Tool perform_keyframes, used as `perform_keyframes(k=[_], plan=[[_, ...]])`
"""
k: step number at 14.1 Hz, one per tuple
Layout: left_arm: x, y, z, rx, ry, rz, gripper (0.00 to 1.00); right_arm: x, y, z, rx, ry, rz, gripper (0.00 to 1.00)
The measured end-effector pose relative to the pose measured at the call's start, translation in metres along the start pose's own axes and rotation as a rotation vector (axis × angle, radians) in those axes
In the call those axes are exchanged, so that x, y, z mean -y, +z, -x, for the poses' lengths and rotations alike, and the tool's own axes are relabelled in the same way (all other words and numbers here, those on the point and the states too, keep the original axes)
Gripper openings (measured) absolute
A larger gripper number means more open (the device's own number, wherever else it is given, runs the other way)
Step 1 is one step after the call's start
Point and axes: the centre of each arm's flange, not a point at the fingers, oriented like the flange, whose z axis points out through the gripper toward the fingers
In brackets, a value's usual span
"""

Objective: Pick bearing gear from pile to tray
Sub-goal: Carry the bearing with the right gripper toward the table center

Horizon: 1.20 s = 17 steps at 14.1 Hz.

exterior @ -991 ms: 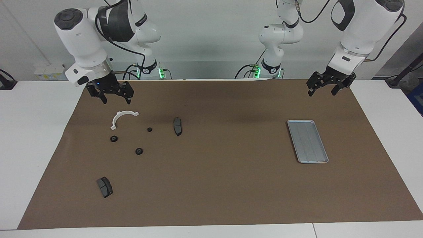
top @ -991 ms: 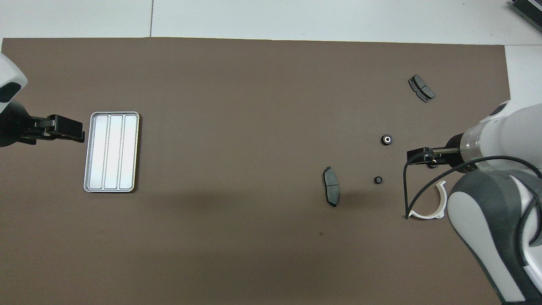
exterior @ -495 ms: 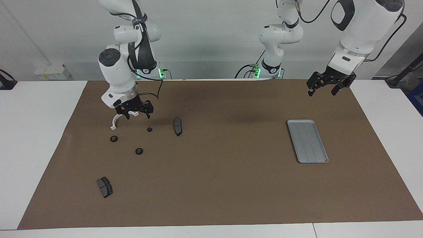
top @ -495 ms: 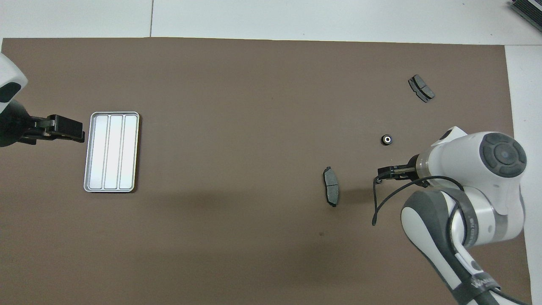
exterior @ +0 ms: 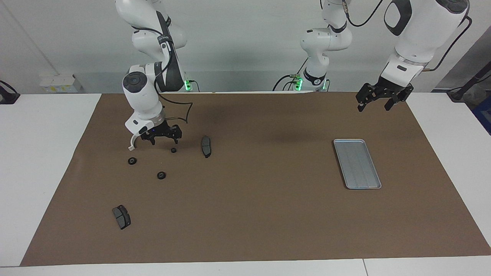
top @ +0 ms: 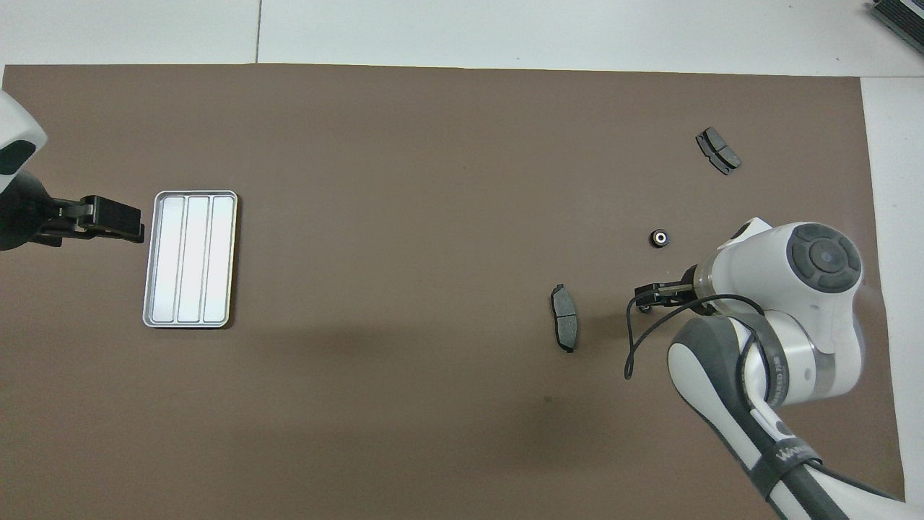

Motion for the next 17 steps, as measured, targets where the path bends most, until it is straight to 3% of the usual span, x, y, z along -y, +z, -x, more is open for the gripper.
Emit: perform_keyframes(k=[6,12,13,17], plan=[[0.0,0.0,0.0,0.0,0.0,0.0,1.0,0.004,0.04,0.01,-0.014,-0.009,0.001,1.0],[0.0,0.0,0.0,0.0,0.0,0.0,1.0,0.01,0.056,0.02,-0.023,-0.024,0.001,0.89],[0.0,0.0,0.0,0.0,0.0,0.0,1.0,0.01,0.057,0.02,-0.022,-0.024,0.001,0.82],[0.0,0.0,0.0,0.0,0.0,0.0,1.0,0.016,0.057,0.021,-0.022,-0.037,0.001,0.36]])
